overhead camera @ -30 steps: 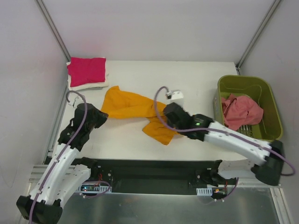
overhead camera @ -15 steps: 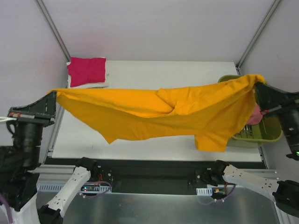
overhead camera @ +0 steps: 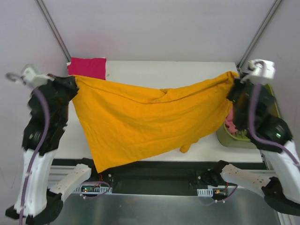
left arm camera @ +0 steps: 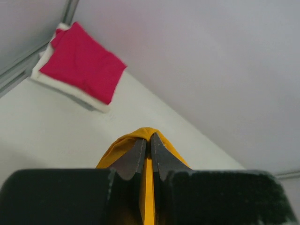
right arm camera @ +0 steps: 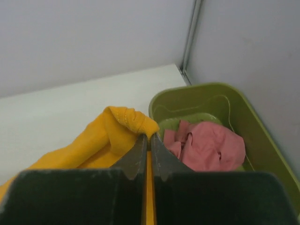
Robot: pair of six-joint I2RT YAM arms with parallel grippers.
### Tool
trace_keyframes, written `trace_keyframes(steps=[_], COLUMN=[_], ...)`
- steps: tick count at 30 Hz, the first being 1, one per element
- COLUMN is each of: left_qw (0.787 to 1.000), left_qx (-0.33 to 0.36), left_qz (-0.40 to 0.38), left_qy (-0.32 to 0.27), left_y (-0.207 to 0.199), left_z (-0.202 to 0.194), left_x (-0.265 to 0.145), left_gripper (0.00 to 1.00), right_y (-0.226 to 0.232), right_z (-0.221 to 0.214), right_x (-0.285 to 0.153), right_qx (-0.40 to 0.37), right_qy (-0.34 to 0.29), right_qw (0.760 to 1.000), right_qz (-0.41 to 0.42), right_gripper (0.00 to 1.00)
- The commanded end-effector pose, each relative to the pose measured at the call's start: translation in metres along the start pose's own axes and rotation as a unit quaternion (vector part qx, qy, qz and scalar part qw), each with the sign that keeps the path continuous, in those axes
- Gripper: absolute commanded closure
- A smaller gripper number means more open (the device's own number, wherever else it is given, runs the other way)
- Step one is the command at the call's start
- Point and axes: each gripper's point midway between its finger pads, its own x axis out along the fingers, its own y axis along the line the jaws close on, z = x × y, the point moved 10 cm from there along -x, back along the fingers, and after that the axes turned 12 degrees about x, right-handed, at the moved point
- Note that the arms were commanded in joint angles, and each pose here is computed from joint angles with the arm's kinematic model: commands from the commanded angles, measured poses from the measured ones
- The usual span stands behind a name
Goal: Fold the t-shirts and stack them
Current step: Flatten the tshirt out
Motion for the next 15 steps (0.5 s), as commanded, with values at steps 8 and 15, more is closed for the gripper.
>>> trace_keyframes(steps=[8,15], left_qw=[0.930,0.921], left_qx=[0.152,0.120], left_qz=[0.173,0.163], left_qy=[0.286,0.332], left_y=[0.009,0.019], left_z=[-0.133,-0.147], left_x=[0.251,0.208], left_gripper=[0.01,0.00], right_y=[0.068,0.071], right_z=[-0.141,-0.151], right_x=[0.232,0.199], right_qx=[-0.029,-0.012], right_qy=[0.283,0.309], right_qw=[0.958,0.949], right_qz=[-0.017,0.058], right_gripper=[0.21,0.03])
